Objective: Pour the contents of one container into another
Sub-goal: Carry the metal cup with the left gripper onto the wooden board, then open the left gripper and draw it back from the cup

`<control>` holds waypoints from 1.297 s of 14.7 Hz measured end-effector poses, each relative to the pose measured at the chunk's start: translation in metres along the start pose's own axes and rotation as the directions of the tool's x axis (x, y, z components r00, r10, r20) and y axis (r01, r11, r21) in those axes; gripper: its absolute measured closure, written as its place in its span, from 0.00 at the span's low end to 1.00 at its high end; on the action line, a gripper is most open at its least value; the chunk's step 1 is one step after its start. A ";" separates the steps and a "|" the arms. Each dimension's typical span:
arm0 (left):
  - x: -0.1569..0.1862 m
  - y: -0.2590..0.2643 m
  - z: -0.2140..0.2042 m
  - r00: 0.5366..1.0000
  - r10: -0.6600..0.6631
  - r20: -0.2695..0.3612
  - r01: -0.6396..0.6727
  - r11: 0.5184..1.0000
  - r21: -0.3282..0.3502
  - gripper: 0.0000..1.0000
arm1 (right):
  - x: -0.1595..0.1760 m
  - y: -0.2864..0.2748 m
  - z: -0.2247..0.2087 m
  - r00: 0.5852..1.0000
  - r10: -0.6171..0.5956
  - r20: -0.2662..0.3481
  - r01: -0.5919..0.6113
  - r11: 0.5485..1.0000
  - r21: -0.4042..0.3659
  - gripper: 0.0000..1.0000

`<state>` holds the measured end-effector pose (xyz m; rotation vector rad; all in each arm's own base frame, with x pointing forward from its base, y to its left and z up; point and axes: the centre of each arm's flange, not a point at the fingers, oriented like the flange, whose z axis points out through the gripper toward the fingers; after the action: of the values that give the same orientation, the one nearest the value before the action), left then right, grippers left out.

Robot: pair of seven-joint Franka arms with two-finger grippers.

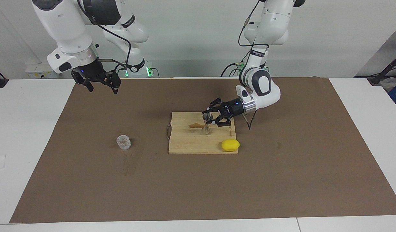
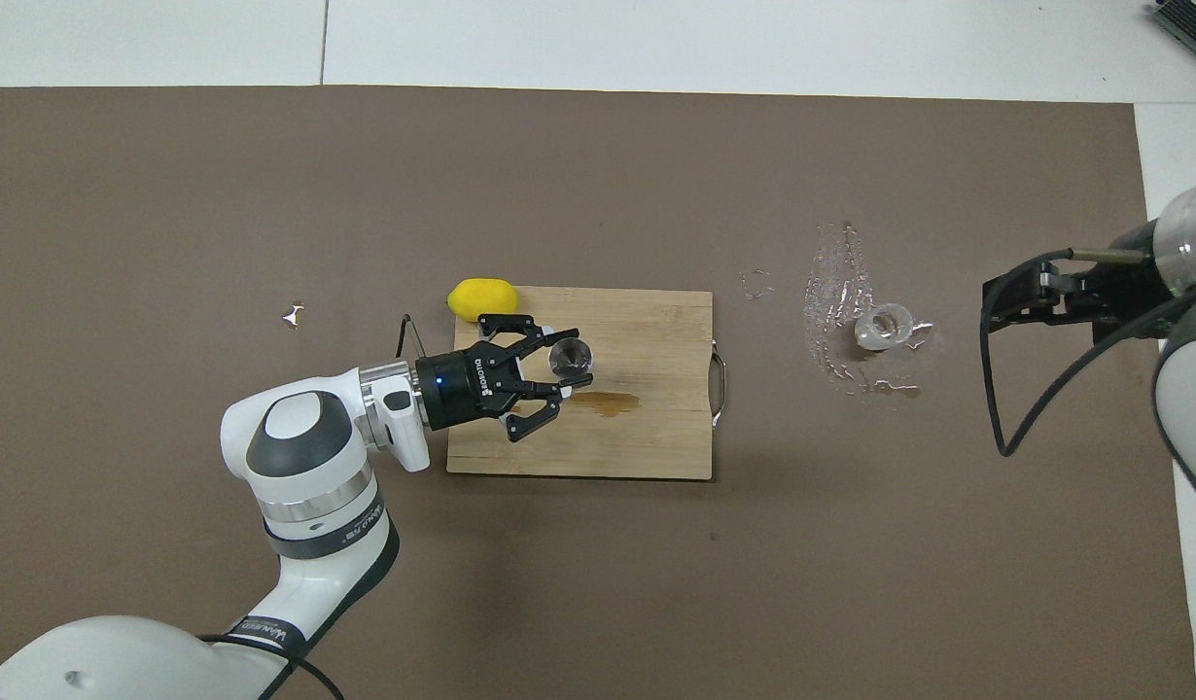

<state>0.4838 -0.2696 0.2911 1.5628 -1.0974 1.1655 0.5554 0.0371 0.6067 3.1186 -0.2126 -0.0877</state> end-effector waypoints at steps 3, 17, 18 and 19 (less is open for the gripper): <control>-0.008 0.004 0.006 1.000 0.003 0.013 -0.003 1.000 0.006 0.49 | 0.000 0.000 0.000 1.000 0.000 0.000 0.000 1.000 0.000 0.00; -0.018 -0.030 -0.053 0.999 0.032 0.003 -0.032 0.999 -0.008 0.00 | 0.000 0.000 0.000 1.000 0.000 0.000 0.000 1.000 0.000 0.00; -0.020 -0.036 -0.068 0.999 0.043 0.007 -0.043 0.999 -0.021 0.00 | 0.000 0.000 0.000 1.000 0.000 0.000 0.000 1.000 0.000 0.00; -0.022 -0.042 -0.083 0.999 0.052 0.010 -0.052 0.998 -0.034 0.00 | 0.000 0.000 0.000 1.000 0.000 0.000 0.000 1.000 0.000 0.00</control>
<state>0.5036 -0.1768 0.2794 1.5241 -1.1655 1.1683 0.5554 0.0371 0.6067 3.1186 -0.2126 -0.0877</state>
